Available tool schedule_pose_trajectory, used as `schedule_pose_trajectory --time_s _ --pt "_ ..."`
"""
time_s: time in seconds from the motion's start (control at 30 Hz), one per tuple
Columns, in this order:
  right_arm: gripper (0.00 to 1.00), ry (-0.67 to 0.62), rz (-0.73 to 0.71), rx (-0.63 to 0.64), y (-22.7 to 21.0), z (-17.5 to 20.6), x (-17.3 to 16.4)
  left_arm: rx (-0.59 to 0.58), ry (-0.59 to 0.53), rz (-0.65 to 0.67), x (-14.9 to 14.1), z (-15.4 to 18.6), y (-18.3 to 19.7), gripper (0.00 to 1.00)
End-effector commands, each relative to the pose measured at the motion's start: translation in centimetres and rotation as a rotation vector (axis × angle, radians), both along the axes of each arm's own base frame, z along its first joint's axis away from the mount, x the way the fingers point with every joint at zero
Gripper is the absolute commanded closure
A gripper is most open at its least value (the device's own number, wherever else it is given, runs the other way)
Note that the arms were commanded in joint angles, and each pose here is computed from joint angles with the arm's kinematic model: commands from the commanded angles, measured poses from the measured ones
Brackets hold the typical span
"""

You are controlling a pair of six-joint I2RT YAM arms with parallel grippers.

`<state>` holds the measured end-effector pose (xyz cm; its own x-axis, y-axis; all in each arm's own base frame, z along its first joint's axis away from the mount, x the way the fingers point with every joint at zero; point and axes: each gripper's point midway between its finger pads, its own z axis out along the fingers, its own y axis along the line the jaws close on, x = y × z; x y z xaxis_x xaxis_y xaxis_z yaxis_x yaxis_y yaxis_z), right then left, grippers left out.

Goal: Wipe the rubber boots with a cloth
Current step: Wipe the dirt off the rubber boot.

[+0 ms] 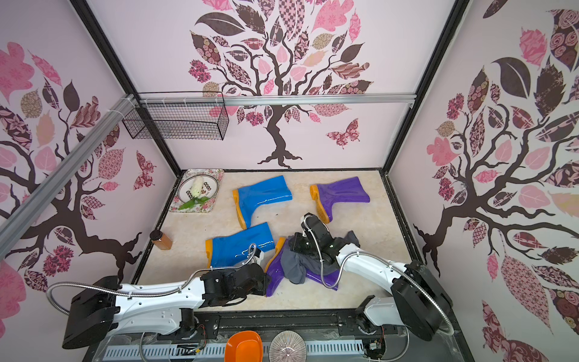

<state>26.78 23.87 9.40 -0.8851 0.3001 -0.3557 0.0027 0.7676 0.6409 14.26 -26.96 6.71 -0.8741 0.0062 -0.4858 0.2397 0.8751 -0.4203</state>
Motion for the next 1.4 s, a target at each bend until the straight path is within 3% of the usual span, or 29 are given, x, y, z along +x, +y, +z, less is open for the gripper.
schedule_pose_trajectory --time_s 0.0,0.1,0.2,0.27,0.33,0.47,0.63,0.8,1.03,1.2,1.37 --pt "1.00 0.201 -0.191 -0.084 -6.7 -6.3 -2.3 0.108 0.016 0.044 0.0 -2.8 2.7 1.00" --pt "1.00 0.229 -0.308 -0.181 -11.8 -7.6 -3.6 0.120 0.018 0.031 0.0 -3.0 2.4 1.00" --pt "1.00 0.171 -0.397 -0.349 -15.8 -6.9 -4.1 0.118 0.020 0.018 0.0 -3.0 1.9 1.00" --pt "1.00 0.127 -0.394 -0.374 -16.4 -5.9 -4.1 0.106 0.018 0.019 0.1 -2.8 1.6 1.00" --pt "1.00 0.123 -0.334 -0.309 -15.1 -5.7 -4.3 0.094 0.016 0.023 0.1 -2.6 1.5 1.00" --pt "1.00 0.065 -0.082 0.005 -7.4 -4.0 -4.4 0.074 0.012 0.021 0.2 -2.1 1.2 1.00" --pt "1.00 -0.078 0.303 0.058 4.2 1.8 -6.4 0.050 0.017 0.001 0.1 -1.4 0.4 1.00" --pt "1.00 -0.057 0.456 0.280 9.6 3.7 -8.7 0.030 0.020 0.006 0.1 -1.1 0.2 1.00" --pt "1.00 0.075 0.398 0.252 7.4 -1.9 -12.3 -0.042 0.022 0.040 0.2 0.2 -0.3 1.00" --pt "1.00 0.085 0.490 0.206 7.0 -2.6 -15.6 -0.112 0.029 0.054 0.3 1.5 -1.1 1.00" --pt "1.00 -0.019 0.402 0.065 4.7 -2.7 -13.5 -0.155 0.041 0.053 0.2 2.0 -1.7 1.00"
